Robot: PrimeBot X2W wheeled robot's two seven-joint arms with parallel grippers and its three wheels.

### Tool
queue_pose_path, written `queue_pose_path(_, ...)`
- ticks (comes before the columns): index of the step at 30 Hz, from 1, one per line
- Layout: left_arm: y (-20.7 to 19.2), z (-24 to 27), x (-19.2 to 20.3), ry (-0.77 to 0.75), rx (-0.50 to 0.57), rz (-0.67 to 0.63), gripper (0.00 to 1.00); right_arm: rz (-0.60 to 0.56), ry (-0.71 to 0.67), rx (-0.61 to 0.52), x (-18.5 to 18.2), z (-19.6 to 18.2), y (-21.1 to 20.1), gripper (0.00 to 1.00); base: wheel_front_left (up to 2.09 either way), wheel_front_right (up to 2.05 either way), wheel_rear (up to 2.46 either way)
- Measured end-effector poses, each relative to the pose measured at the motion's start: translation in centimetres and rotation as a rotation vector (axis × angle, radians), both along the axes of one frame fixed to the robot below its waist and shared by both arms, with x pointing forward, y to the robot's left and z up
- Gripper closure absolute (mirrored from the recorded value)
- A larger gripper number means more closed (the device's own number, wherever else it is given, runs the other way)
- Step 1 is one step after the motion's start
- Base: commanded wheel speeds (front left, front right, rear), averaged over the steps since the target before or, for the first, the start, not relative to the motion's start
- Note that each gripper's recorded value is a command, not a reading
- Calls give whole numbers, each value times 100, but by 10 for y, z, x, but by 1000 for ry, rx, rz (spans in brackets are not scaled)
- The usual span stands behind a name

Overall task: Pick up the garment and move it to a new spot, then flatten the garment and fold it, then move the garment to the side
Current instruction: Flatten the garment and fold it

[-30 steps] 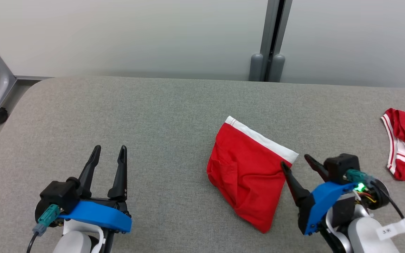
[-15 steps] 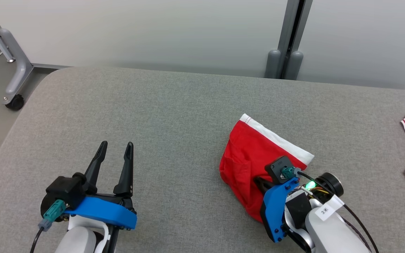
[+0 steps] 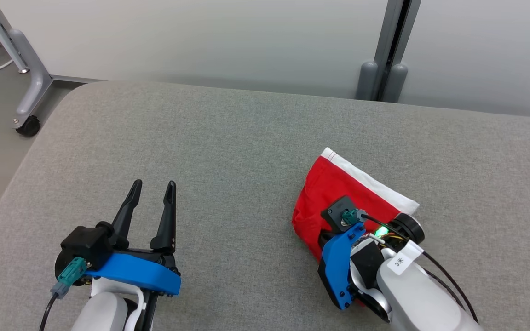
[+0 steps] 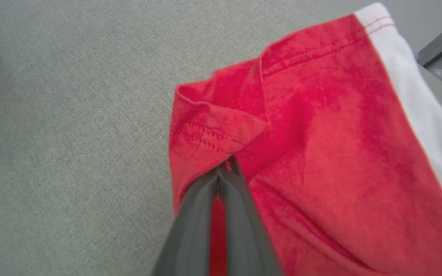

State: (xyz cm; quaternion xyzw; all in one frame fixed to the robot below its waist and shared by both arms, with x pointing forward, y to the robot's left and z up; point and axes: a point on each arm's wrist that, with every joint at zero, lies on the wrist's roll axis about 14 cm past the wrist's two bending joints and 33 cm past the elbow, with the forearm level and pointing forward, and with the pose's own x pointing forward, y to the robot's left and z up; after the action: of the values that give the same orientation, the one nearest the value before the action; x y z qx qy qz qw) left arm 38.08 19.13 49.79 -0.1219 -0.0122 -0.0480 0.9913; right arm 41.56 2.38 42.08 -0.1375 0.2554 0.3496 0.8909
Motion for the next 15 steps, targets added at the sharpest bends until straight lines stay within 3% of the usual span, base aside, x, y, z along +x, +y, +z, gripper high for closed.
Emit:
queue_pose_path(8, 1, 1, -1, -3, 0, 4, 0, 127, 14, 47, -22, 6, 40, 100, 0, 0, 0)
queue_pose_path(15, 1, 0, 0, 1, -3, 6, 0, 216, 74, 234, -52, 23, 80, 100, 0, 0, 0)
